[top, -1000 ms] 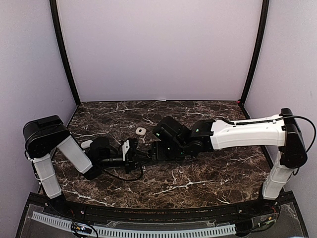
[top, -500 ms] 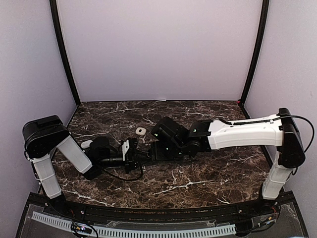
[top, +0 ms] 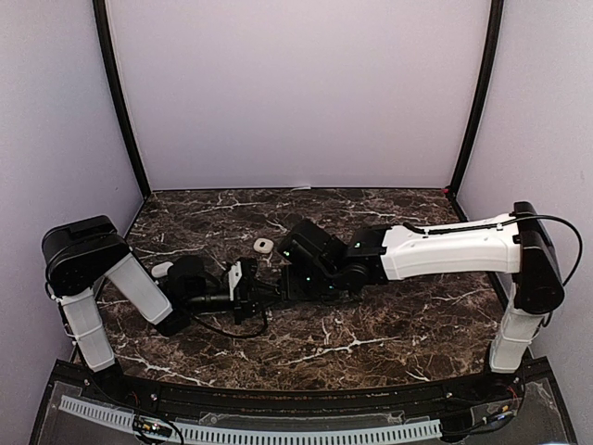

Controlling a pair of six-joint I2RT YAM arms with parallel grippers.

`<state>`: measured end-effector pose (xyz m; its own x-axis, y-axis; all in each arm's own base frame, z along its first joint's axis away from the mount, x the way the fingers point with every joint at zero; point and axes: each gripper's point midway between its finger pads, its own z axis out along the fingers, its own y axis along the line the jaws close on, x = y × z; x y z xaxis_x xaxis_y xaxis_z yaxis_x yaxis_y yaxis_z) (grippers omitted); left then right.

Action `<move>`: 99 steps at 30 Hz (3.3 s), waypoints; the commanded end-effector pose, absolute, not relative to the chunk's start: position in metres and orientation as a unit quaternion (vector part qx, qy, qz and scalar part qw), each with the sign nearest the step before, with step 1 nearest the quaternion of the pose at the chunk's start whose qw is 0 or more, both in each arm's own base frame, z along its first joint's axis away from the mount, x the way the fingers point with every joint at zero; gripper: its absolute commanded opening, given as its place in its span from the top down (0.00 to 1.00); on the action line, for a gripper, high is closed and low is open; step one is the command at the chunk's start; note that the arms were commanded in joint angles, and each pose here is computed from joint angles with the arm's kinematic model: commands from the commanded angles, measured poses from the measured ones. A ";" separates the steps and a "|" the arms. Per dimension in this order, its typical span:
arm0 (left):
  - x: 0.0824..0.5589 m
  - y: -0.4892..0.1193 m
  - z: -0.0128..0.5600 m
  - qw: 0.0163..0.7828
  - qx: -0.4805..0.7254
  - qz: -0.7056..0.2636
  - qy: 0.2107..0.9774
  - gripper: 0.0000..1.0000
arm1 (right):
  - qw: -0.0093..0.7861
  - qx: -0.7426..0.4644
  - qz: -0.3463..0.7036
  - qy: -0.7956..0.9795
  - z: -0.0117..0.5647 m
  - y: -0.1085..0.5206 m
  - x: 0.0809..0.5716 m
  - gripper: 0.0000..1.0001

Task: Insert the wireless bluetooth earbuds into the charging case
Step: Adjust the right earbud in the right side groove of the charging case.

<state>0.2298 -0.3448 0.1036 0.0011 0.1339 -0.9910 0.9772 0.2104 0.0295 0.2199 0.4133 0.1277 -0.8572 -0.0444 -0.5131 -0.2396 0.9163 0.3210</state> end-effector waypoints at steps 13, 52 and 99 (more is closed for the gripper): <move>0.223 -0.345 0.119 0.536 0.486 -0.409 0.556 1.00 | 0.273 -0.057 0.199 0.939 0.138 0.416 0.228 0.56; 0.223 -0.344 0.121 0.538 0.480 -0.410 0.558 1.00 | 0.273 -0.068 0.215 0.935 0.144 0.412 0.228 0.53; 0.220 -0.344 0.123 0.538 0.478 -0.420 0.552 1.00 | 0.268 -0.072 0.236 0.931 0.148 0.399 0.230 0.65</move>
<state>0.2259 -0.3445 0.1057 -0.0006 0.1213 -0.9926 0.9786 0.2045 0.0244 0.2253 0.4011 0.1383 -0.8542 -0.0398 -0.5184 -0.2692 0.8868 0.3756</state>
